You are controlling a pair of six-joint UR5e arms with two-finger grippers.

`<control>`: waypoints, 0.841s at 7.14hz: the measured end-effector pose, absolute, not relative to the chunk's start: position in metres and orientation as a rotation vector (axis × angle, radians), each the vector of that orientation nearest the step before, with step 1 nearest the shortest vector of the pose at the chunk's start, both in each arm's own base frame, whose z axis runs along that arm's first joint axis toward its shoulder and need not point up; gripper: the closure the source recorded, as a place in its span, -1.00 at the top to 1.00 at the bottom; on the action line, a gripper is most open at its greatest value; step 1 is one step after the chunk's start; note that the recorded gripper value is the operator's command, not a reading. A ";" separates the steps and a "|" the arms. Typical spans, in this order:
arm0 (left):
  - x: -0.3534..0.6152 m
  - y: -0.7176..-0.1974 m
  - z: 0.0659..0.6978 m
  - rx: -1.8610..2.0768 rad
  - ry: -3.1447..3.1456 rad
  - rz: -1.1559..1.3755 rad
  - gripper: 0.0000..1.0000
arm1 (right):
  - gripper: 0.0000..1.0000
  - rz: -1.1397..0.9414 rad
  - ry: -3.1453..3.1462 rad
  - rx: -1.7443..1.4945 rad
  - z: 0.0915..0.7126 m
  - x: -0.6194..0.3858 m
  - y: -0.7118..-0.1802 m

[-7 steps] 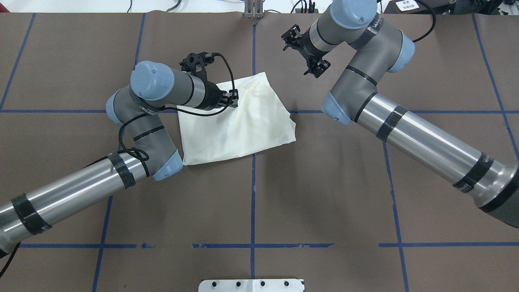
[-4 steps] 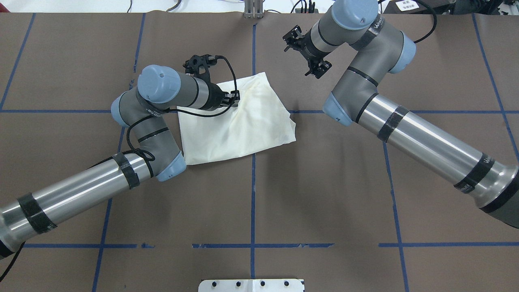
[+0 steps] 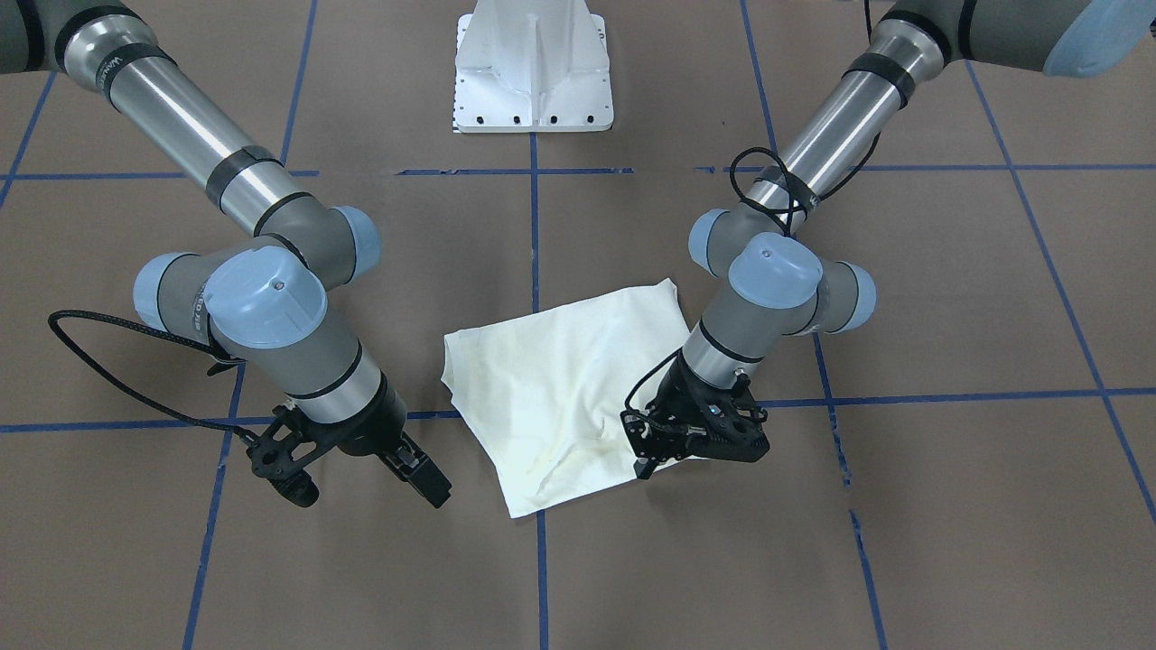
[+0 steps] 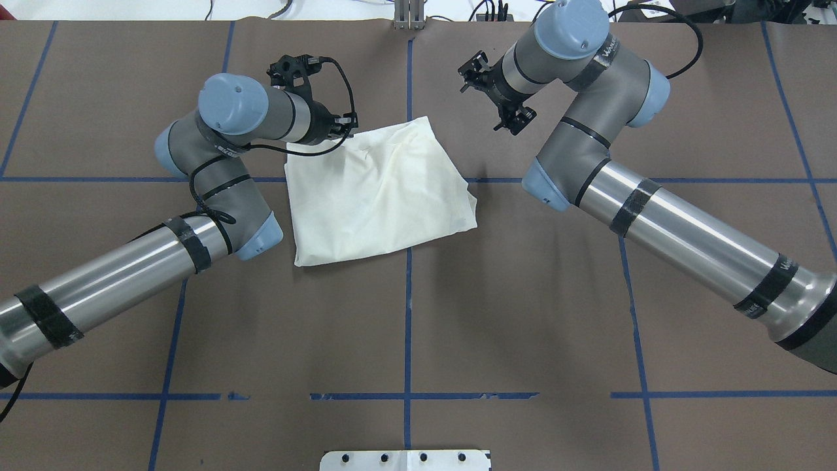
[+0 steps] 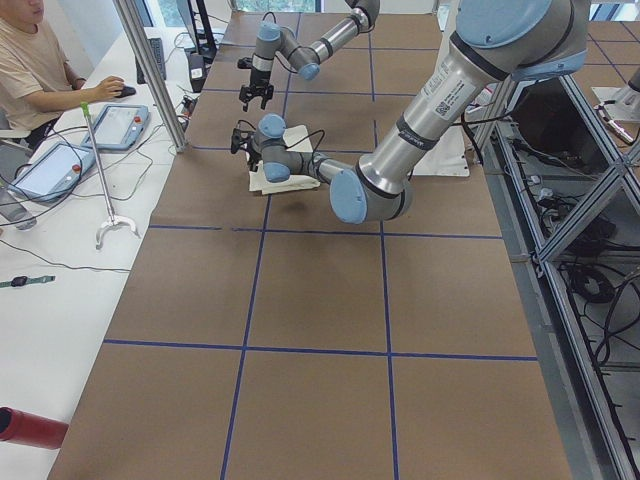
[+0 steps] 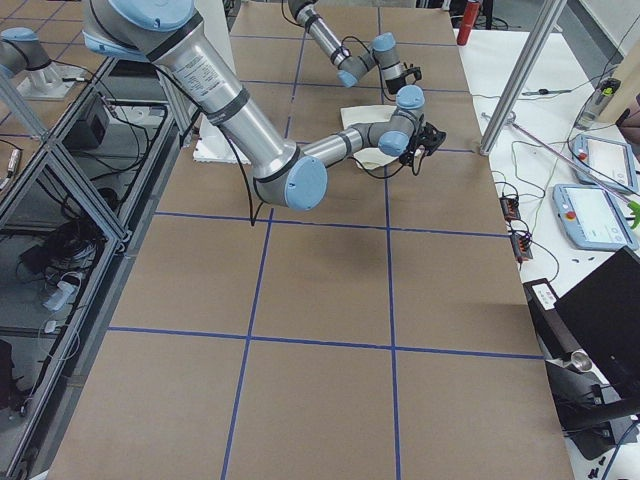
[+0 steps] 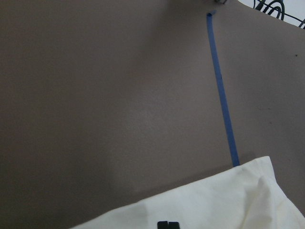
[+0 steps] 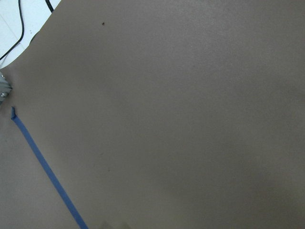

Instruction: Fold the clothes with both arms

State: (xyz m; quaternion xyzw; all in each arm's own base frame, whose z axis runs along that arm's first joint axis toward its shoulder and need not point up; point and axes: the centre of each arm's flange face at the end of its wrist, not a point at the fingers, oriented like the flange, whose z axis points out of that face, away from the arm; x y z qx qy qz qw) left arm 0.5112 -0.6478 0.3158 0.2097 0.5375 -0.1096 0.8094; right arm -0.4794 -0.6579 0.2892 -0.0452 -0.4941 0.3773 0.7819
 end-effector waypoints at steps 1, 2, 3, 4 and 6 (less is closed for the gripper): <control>0.483 -0.670 0.324 0.482 1.119 -0.228 -1.00 | 1.00 0.807 -1.064 -0.092 0.293 -0.478 -0.658; 0.443 -0.689 0.342 0.499 1.093 -0.203 -1.00 | 1.00 0.778 -1.054 -0.068 0.303 -0.466 -0.662; 0.391 -0.701 0.374 0.508 1.066 -0.160 -1.00 | 1.00 0.720 -1.031 -0.021 0.329 -0.434 -0.668; 0.328 -0.710 0.409 0.527 1.031 -0.109 -0.74 | 1.00 0.636 -0.999 0.030 0.368 -0.382 -0.678; 0.194 -0.719 0.469 0.565 0.931 -0.020 -0.40 | 1.00 0.451 -0.938 0.094 0.450 -0.243 -0.692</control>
